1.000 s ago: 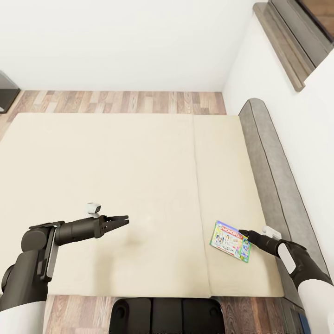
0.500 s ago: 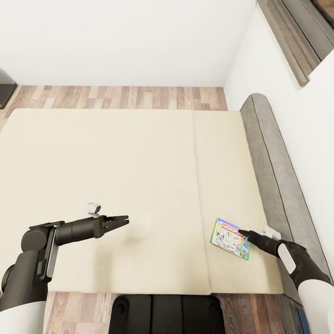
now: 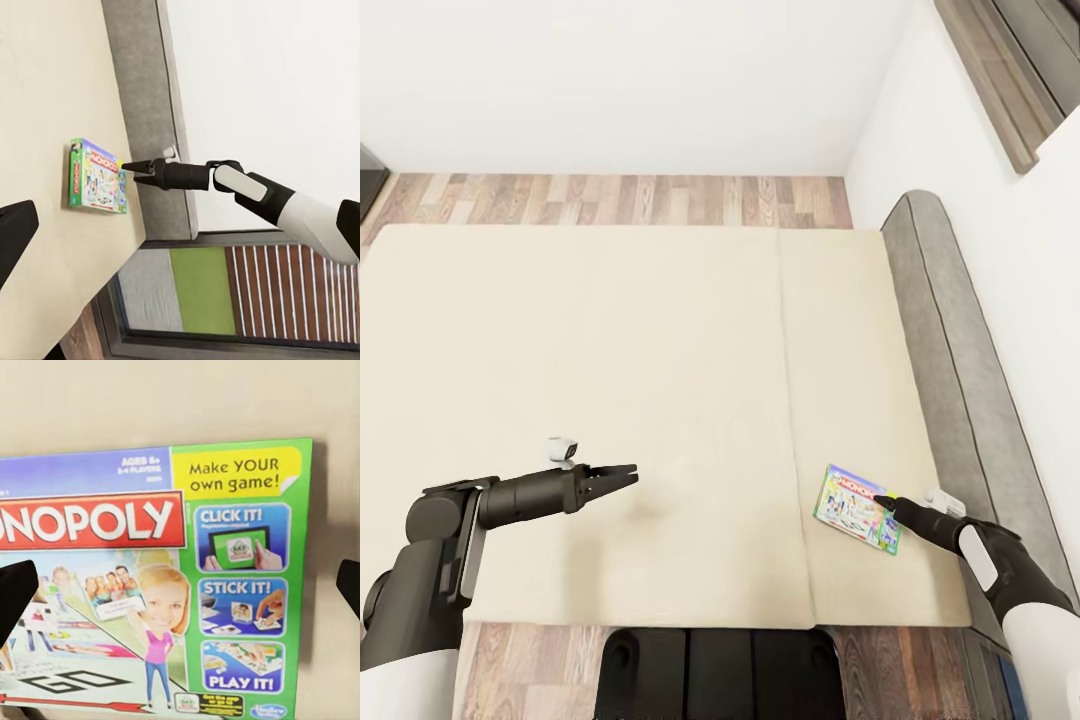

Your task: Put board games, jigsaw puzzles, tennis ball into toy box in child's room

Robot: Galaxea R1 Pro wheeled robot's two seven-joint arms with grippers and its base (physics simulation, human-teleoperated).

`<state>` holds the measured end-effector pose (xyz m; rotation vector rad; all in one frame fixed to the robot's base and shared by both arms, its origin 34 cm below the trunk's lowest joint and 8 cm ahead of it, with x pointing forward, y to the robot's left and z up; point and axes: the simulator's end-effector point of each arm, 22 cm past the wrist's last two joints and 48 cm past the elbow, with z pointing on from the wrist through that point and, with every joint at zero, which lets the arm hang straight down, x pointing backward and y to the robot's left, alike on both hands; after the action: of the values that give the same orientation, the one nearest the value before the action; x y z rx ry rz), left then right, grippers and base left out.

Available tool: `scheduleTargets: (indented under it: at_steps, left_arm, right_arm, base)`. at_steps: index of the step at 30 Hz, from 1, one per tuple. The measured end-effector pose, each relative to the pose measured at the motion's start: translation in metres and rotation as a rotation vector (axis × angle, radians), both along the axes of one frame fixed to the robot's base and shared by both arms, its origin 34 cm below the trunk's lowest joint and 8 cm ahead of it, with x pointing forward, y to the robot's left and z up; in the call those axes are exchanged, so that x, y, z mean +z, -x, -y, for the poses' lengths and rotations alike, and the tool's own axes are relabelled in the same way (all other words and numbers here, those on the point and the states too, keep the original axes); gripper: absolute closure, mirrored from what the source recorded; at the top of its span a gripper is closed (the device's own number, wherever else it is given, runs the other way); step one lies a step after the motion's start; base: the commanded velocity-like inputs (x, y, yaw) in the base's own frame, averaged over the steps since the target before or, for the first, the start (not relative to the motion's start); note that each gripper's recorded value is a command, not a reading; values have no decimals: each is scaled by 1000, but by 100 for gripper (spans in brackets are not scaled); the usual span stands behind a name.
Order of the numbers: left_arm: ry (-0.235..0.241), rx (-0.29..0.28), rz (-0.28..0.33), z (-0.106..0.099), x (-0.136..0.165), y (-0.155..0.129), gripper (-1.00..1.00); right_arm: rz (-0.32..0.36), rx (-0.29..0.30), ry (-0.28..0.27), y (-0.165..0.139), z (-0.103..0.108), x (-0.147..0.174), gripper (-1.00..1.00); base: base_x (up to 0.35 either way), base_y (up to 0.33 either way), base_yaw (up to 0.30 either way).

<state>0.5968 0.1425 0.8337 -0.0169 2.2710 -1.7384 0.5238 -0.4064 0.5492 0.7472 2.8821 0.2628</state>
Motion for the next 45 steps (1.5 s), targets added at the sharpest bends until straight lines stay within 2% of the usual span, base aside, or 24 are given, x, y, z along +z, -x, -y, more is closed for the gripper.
scheduleTargets:
  at_steps: [15,23,45]
  left_arm:
    - [0,0,-25,0,-12,4,-100]
    - [1,-1,-38,0,-18,7,-100]
    - [1,-1,-53,1,-25,10,-100]
  right_arm:
    - [-22,2,-1,12,0,-10,-100]
    - [-13,9,-34,13,-8,-13,-100]
    - [-11,14,-64,17,-15,-17,-100]
  base:
    - [0,0,0]
    - [0,0,0]
    - [0,0,0]
